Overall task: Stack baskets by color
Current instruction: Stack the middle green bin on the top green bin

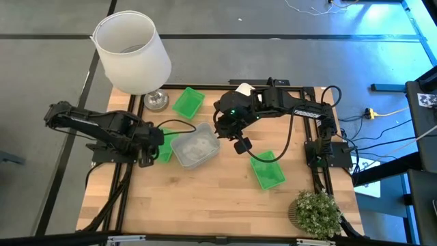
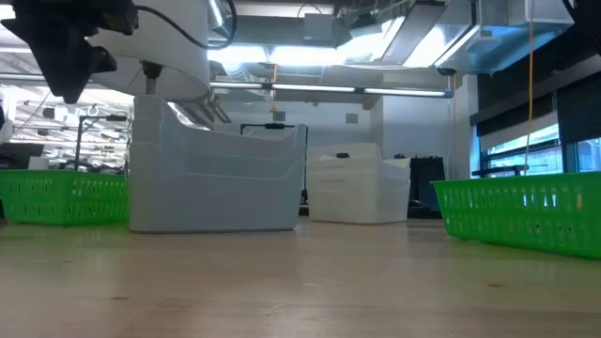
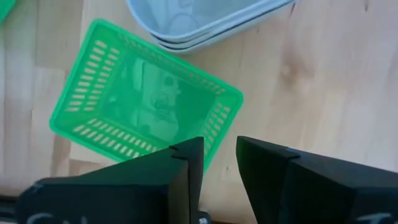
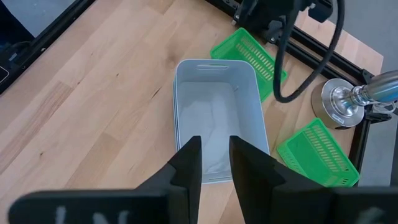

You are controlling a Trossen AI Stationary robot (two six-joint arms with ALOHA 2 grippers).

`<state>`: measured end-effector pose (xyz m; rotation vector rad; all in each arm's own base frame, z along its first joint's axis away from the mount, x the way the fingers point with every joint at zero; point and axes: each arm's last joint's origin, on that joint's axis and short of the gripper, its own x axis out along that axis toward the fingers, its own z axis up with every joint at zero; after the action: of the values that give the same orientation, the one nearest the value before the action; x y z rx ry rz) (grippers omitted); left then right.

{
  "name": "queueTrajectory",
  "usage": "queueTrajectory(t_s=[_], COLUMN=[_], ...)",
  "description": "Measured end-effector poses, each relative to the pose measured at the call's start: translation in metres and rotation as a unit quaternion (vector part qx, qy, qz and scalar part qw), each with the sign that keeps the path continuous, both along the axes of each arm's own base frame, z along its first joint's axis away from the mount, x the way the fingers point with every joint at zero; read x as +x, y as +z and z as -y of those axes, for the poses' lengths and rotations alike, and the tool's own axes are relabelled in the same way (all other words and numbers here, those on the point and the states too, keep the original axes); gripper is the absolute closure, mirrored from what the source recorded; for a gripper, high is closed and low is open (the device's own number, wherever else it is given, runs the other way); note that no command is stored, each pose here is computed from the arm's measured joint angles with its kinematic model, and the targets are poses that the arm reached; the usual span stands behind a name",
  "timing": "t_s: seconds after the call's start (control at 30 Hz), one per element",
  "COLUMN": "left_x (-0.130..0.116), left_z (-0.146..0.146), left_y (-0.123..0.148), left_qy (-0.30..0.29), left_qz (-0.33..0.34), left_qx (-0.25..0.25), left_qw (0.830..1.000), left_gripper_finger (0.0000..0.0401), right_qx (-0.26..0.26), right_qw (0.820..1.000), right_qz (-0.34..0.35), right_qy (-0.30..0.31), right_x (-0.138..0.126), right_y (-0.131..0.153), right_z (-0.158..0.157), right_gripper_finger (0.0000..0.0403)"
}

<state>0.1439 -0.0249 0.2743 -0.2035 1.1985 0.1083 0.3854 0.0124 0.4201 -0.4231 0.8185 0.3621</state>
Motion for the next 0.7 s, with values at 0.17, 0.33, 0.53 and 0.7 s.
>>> queueTrajectory(t_s=[0.17, 0.33, 0.53, 0.7], left_x=[0.001, 0.003, 0.003, 0.001], left_z=[0.005, 0.011, 0.014, 0.015], left_y=[0.0, -0.022, -0.054, -0.071], left_qy=[-0.058, -0.097, -0.098, -0.088], left_qz=[0.012, 0.013, 0.013, 0.004], left_qx=[0.026, 0.036, 0.027, 0.015], left_qw=[0.998, 0.995, 0.995, 0.996], left_gripper_finger=[0.0315, 0.0312, 0.0314, 0.0312], right_qx=[0.0, 0.0, 0.0, 0.0], right_qw=[1.0, 1.0, 1.0, 1.0], right_qz=[-0.001, -0.002, -0.005, -0.005], right_qy=[0.0, 0.0, 0.0, 0.0], right_x=[0.0, 0.0, -0.001, -0.001], right_y=[0.0, 0.0, -0.001, -0.001], right_z=[0.0, 0.0, 0.0, 0.0], right_gripper_finger=[0.032, 0.032, 0.032, 0.032])
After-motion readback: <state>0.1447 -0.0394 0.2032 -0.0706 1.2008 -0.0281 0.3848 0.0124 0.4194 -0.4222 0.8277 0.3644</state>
